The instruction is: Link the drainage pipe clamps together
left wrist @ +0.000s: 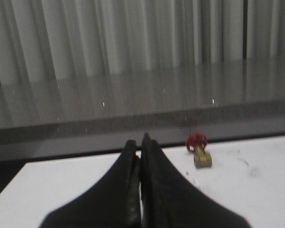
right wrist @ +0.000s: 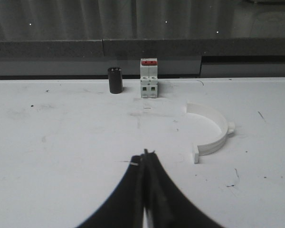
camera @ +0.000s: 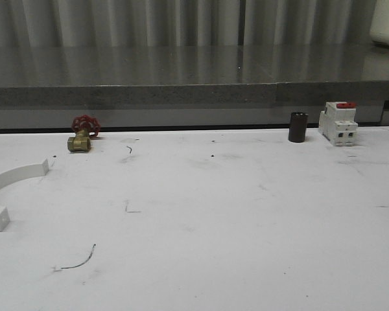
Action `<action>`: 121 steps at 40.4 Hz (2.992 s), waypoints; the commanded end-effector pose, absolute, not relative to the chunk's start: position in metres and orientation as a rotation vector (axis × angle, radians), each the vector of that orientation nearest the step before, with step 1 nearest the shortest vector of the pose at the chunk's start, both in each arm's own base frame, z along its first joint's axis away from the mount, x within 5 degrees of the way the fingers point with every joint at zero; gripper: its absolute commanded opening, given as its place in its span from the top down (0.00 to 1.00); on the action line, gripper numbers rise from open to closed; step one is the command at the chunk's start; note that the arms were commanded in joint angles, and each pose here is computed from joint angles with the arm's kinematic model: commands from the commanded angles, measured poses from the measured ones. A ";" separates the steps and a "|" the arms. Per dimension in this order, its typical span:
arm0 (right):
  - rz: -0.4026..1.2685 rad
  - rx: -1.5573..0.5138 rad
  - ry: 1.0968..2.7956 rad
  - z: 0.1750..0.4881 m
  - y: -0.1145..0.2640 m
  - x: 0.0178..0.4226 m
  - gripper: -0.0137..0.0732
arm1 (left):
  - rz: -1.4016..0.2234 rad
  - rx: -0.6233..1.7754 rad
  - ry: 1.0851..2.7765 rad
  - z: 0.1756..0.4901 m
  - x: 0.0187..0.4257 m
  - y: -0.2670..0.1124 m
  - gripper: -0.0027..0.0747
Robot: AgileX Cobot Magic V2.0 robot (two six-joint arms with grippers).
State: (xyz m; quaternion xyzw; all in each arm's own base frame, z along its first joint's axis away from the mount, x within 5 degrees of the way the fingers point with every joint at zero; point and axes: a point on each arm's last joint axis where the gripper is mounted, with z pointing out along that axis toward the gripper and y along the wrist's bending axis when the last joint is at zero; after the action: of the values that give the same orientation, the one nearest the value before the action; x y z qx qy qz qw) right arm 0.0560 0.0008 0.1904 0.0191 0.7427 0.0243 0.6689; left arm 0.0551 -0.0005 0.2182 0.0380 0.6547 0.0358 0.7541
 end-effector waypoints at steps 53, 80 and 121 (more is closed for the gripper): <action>0.040 0.032 1.660 0.326 0.001 0.073 0.10 | 0.021 0.068 1.553 0.324 0.097 -0.003 0.19; 0.040 0.032 1.660 0.326 0.001 0.073 0.10 | -0.111 0.021 2.427 0.312 0.253 0.003 0.24; 0.040 0.032 1.660 0.326 0.001 0.073 0.10 | -0.260 0.212 2.843 0.191 0.383 0.002 0.24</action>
State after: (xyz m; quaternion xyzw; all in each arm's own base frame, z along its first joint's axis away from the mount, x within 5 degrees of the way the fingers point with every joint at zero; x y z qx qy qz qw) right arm 0.0709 0.0016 0.3086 0.0173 0.7681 0.0266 0.6395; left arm 0.3764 0.0021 0.1717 0.0742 0.9881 -0.0858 0.1041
